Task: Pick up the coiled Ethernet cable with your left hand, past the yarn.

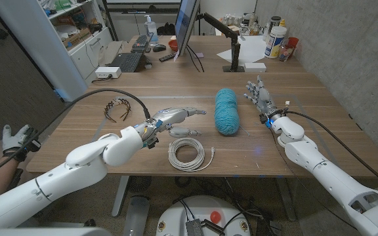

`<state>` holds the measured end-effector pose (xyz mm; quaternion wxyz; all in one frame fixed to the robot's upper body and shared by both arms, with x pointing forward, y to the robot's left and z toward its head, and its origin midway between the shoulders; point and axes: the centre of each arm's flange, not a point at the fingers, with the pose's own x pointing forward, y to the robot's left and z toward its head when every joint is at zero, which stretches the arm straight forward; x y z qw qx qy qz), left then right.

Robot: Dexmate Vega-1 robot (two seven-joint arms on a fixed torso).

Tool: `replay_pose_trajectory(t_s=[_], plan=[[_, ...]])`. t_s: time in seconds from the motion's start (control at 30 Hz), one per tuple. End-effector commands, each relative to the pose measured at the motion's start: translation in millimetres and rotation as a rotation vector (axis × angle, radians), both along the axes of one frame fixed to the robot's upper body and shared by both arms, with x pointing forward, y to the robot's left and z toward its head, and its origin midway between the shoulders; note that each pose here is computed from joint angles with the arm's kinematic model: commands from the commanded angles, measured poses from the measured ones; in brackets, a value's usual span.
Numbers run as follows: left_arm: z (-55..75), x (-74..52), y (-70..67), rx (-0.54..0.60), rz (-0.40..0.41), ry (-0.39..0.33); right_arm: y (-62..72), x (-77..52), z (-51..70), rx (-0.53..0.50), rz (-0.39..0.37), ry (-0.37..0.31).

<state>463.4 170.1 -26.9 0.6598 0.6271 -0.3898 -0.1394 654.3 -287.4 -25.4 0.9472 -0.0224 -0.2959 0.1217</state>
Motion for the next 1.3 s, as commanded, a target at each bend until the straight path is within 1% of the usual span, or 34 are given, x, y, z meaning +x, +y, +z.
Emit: replay_pose_trajectory(t_s=[0.03, 0.13, 0.33, 0.57, 0.83, 1.3], plan=[[0.2, -3.1, 1.5, -0.008, -0.004, -0.003, -0.2, 0.0, -0.4, -0.002, -0.001, -0.001], [-0.3, -5.4, 3.1, -0.023, -0.011, -0.012, -0.1, 0.2, -0.4, -0.003, -0.002, 0.000], [-0.3, -6.5, 3.8, -0.018, -0.007, -0.009, -0.2, 0.1, -0.4, -0.001, -0.004, 0.004], [-3.1, -10.6, 6.3, -0.022, -0.004, -0.010, 0.5, 0.4, -0.4, -0.004, -0.003, 0.003], [-4.2, -11.4, 6.5, -0.018, -0.005, -0.007, 0.4, 0.2, -0.6, -0.003, -0.005, 0.004], [-5.7, -17.4, 4.7, -0.006, -0.011, -0.007, 0.9, 0.2, -0.9, -0.005, -0.004, 0.003]])
